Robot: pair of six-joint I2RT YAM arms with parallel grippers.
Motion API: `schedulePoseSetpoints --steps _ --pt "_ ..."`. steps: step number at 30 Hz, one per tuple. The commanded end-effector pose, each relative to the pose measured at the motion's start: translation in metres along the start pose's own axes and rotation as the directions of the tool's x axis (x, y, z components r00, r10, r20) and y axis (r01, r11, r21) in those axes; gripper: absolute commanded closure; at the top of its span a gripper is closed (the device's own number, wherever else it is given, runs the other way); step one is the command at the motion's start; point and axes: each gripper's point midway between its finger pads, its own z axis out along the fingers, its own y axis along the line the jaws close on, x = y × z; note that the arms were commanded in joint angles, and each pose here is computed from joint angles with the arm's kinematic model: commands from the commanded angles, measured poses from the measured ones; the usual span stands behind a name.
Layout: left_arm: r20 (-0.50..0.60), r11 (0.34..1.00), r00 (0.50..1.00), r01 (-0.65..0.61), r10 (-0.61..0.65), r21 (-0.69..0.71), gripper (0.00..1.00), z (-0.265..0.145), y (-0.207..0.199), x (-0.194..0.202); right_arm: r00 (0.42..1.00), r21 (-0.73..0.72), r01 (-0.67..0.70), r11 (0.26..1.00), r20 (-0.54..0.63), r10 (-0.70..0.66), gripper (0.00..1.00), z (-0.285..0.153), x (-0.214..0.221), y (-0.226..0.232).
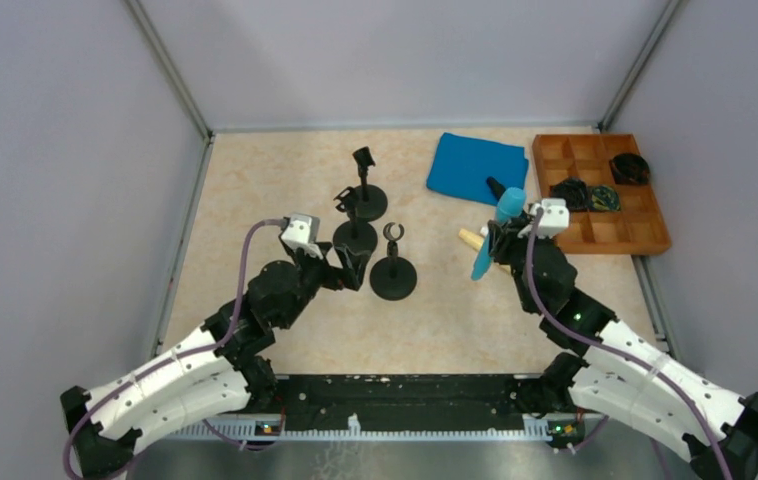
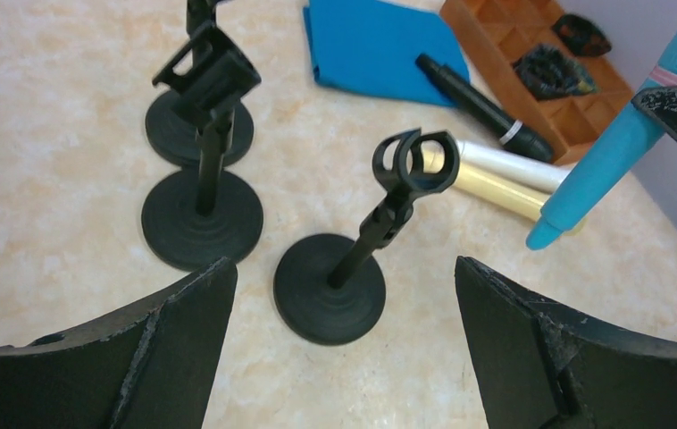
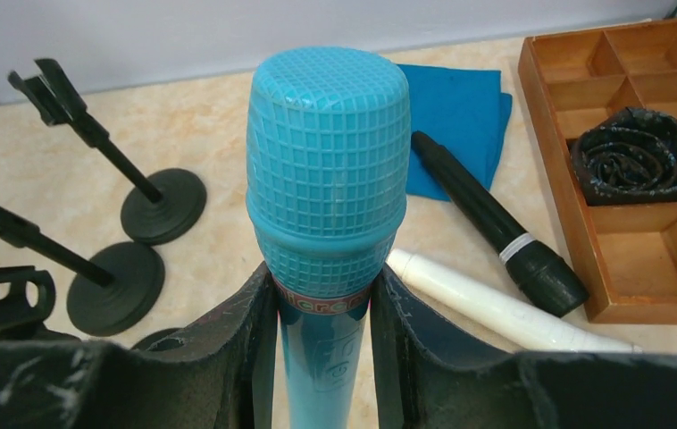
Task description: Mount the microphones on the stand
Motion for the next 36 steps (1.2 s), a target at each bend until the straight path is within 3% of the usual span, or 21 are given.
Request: schedulePoseSetpoints --steps 1,5,12,20,28,34,36 --pt "-0.063 0.999 0.997 0.05 -0.051 -0.012 0.02 0.003 0.0 0.02 0.998 -0.016 0.04 0.999 -0.055 -0.041 1.0 0.004 -0.002 0.008" --pt "-0.123 0.996 0.99 0.069 -0.062 0.054 0.02 0.004 -0.009 0.046 0.991 -0.055 0.066 0.996 -0.116 -0.072 1.0 0.007 0.013 0.017" --pt "-0.218 0.992 0.97 0.123 -0.111 0.041 0.02 0.011 -0.007 0.09 0.973 -0.111 0.091 0.99 -0.203 -0.112 1.0 0.011 0.036 0.03" --pt "-0.149 0.985 0.979 0.15 -0.136 0.085 0.02 0.021 -0.005 0.114 0.975 -0.146 0.099 0.984 -0.183 -0.125 1.0 0.011 0.036 0.034" --pt "-0.052 0.999 0.999 0.002 0.001 0.054 0.02 0.031 0.014 0.129 0.973 -0.156 0.136 0.978 -0.165 -0.162 1.0 0.011 0.032 0.034" --pt "0.052 0.981 0.992 -0.119 0.113 0.154 0.02 0.037 0.003 0.124 0.97 -0.169 0.164 0.972 -0.151 -0.189 1.0 0.012 0.027 0.035" --pt "0.041 0.969 0.985 -0.169 0.165 0.179 0.02 0.042 -0.002 0.13 0.97 -0.172 0.172 0.97 -0.144 -0.197 1.0 0.012 0.024 0.036"
